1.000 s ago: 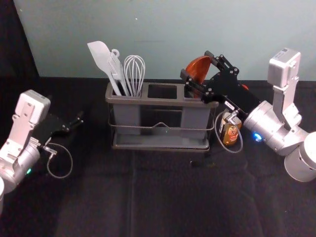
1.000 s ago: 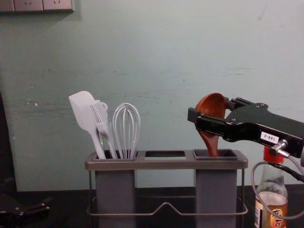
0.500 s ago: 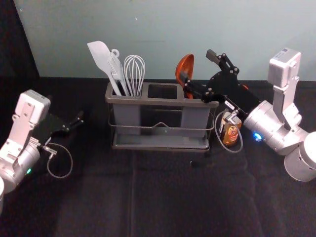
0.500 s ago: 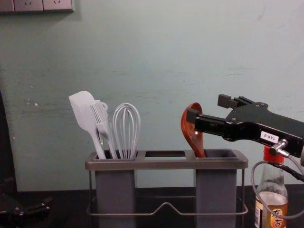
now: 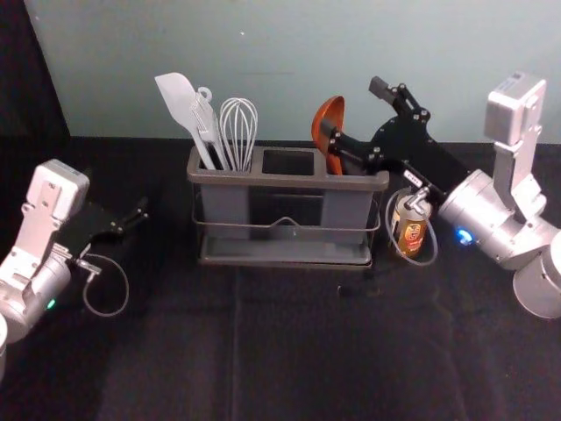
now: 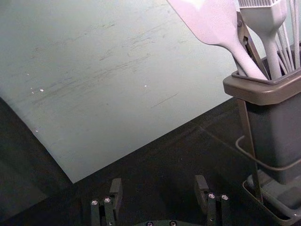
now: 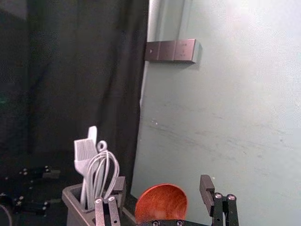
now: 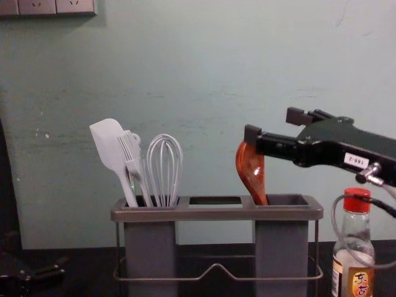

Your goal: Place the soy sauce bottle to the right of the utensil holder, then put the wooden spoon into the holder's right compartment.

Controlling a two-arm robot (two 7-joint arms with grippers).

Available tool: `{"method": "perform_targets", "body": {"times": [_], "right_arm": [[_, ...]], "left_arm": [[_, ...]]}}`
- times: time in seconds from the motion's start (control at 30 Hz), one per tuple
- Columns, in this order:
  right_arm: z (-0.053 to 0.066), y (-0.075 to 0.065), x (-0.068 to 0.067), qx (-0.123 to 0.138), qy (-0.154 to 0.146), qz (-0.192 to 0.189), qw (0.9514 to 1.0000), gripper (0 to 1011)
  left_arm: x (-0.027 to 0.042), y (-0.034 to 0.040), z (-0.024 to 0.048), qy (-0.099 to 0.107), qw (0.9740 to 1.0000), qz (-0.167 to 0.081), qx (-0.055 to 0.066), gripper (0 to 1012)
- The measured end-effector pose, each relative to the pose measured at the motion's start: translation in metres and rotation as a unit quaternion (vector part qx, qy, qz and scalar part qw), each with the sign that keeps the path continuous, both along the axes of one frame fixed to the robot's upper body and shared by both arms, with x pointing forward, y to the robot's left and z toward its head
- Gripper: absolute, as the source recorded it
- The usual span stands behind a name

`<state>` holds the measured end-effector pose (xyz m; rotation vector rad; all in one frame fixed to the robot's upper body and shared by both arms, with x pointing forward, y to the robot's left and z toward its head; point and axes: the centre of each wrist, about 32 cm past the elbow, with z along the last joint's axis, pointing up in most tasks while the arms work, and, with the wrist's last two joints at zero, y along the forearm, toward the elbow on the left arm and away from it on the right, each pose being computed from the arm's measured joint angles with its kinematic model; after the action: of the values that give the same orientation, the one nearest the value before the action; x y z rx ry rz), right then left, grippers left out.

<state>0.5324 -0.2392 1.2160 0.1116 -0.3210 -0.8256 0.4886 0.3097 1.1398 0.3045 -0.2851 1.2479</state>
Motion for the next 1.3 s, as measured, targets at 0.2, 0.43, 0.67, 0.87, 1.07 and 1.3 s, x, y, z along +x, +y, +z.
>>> {"method": "perform_targets", "body": {"times": [0.2, 0.43, 0.67, 0.87, 1.07, 1.3], "right_arm": [[0.014, 0.0, -0.01, -0.003, 0.001, -0.024, 0.9997, 1002], [0.027, -0.006, -0.026, -0.01, -0.004, -0.053, 0.9985, 1003], [0.032, -0.022, -0.043, -0.018, -0.002, -0.083, 0.9964, 1003], [0.027, -0.044, -0.064, -0.019, 0.012, -0.119, 0.9927, 1003], [0.012, -0.061, -0.079, -0.015, 0.026, -0.151, 0.9881, 1003], [-0.01, -0.073, -0.09, -0.009, 0.037, -0.175, 0.9838, 1003]], "left_arm": [[0.0, 0.0, 0.0, 0.0, 1.0, 0.0, 0.0, 1005], [0.0, 0.0, 0.0, 0.0, 1.0, 0.0, 0.0, 1005], [0.0, 0.0, 0.0, 0.0, 1.0, 0.0, 0.0, 1005], [0.0, 0.0, 0.0, 0.0, 1.0, 0.0, 0.0, 1005], [0.0, 0.0, 0.0, 0.0, 1.0, 0.0, 0.0, 1005], [0.0, 0.0, 0.0, 0.0, 1.0, 0.0, 0.0, 1005]]}}
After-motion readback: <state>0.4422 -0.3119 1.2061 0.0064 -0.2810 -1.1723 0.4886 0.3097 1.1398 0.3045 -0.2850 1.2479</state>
